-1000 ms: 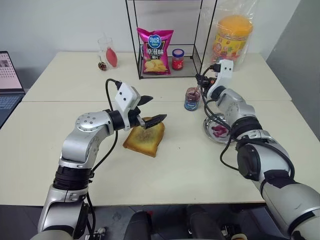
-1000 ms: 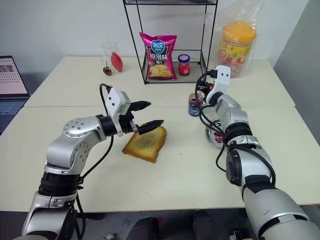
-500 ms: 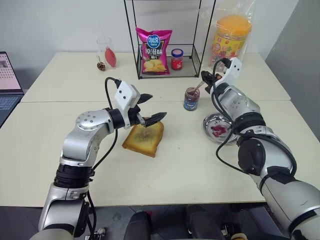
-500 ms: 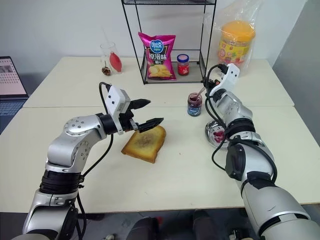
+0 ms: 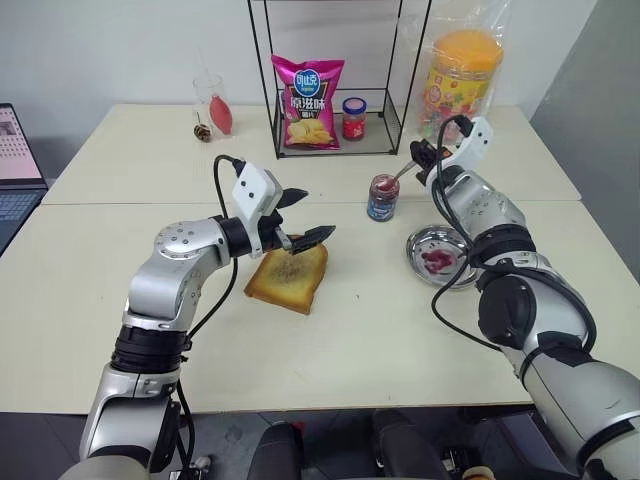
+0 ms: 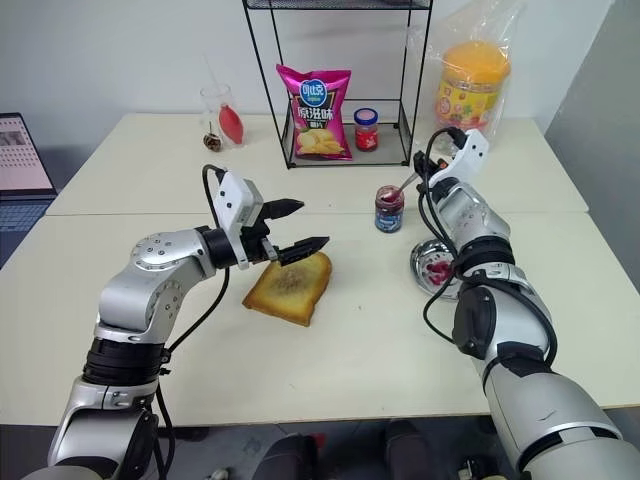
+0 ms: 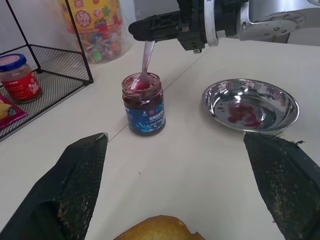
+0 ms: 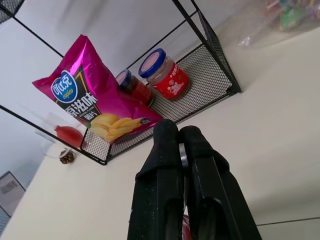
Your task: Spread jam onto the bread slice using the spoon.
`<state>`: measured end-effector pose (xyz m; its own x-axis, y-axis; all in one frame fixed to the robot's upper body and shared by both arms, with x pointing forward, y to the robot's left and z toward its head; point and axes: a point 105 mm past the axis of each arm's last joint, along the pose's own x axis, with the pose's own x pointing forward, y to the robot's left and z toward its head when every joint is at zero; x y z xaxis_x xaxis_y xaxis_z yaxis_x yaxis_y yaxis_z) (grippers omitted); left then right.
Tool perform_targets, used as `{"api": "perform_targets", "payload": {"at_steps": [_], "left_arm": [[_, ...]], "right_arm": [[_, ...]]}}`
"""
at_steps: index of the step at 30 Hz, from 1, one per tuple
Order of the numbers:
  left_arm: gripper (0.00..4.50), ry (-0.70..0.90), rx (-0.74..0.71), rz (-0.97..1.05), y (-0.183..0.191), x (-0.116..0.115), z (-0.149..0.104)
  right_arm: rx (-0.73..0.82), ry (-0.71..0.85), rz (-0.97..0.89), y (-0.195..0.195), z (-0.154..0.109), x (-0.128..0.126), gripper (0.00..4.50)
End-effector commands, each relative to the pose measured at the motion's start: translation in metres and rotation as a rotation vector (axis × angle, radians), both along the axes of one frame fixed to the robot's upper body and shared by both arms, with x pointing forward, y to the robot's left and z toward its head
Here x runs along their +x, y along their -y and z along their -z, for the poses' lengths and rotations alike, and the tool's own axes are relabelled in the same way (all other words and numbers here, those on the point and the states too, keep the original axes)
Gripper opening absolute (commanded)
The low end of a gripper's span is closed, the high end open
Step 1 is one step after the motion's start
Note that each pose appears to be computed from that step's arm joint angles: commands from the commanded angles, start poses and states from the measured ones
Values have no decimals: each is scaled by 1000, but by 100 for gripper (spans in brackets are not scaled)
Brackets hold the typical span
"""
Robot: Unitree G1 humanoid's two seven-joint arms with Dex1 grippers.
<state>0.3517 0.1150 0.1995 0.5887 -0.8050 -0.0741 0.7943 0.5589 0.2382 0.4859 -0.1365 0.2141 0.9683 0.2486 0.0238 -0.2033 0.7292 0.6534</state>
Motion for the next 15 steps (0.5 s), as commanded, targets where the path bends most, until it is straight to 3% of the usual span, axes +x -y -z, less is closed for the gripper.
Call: {"api": "perform_targets", "payload": {"at_steps": [1, 15], "left_arm": [[450, 57, 4, 12, 1, -1, -12], [450, 70, 18, -2, -3, 3, -13]], "right_arm": [[88, 44, 8, 2, -31, 2, 7], [261, -54, 63, 16, -23, 3, 7]]}}
